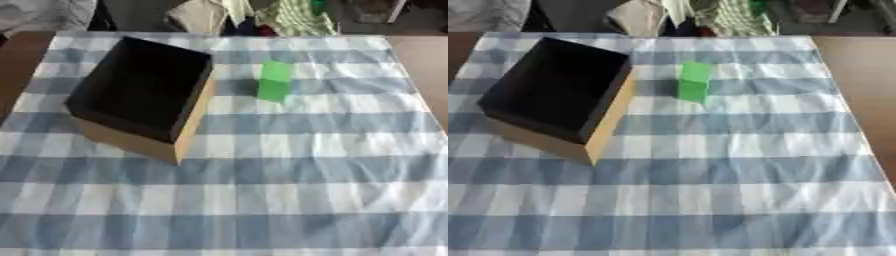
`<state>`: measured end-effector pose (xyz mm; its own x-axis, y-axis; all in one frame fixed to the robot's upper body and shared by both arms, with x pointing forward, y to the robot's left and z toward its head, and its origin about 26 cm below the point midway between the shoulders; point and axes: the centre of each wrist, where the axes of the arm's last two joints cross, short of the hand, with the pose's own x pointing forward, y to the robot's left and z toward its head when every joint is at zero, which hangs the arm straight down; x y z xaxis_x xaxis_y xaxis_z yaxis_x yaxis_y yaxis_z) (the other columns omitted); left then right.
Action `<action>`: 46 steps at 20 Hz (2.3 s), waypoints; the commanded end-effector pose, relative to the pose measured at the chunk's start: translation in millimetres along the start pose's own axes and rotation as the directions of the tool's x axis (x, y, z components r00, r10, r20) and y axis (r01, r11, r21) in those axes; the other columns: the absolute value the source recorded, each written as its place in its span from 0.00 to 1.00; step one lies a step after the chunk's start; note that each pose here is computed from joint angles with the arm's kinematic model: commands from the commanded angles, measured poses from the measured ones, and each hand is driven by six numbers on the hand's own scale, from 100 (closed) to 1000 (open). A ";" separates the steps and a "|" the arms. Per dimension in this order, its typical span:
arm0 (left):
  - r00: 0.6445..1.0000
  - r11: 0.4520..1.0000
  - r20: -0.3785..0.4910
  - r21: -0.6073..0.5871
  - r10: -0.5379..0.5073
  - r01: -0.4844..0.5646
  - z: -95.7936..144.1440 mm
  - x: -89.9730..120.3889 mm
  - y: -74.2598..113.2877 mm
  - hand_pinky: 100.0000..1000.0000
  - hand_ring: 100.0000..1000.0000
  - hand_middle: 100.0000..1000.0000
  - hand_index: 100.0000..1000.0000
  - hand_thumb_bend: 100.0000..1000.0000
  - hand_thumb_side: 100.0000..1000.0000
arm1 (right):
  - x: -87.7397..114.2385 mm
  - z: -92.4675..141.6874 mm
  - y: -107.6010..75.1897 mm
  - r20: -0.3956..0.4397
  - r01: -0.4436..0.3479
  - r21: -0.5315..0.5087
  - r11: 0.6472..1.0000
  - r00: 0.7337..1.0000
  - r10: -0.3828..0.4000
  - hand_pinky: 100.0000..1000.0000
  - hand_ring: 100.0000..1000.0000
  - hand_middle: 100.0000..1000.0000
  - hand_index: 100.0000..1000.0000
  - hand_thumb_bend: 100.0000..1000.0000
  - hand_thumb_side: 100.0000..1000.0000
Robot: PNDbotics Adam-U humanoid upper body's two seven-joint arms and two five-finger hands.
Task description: Pick up objects on the table and place them in the box.
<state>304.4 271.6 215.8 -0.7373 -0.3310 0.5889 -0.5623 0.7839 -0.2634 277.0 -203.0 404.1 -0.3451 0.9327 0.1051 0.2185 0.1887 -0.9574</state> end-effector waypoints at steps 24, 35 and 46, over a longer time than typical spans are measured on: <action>1.000 1.000 0.017 -0.015 -0.005 0.005 -3.0 3.8 2.6 0.56 0.69 0.53 0.68 0.20 0.30 | 32.7 -99.5 54.6 -0.133 -0.003 0.462 0.887 0.988 0.073 1.00 1.00 0.96 1.00 0.31 0.07; 1.000 1.000 0.016 -0.017 -0.006 0.006 -3.1 3.8 2.5 0.56 0.69 0.53 0.68 0.20 0.30 | 8.3 -116.0 75.3 -0.120 -0.049 0.534 0.844 0.984 0.133 1.00 1.00 0.97 1.00 0.33 0.27; 1.000 1.000 0.021 -0.024 -0.010 0.011 -3.9 4.2 2.6 0.56 0.69 0.53 0.68 0.20 0.29 | -25.3 -120.6 99.2 -0.161 0.005 0.630 0.776 0.979 0.124 1.00 1.00 0.98 1.00 0.35 0.14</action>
<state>303.3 272.9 212.2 -0.7235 -0.3356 0.6033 -0.5693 0.7843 -0.2464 417.4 -160.9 327.5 -0.2848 0.9582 -0.0276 -0.2882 -0.1130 -0.9509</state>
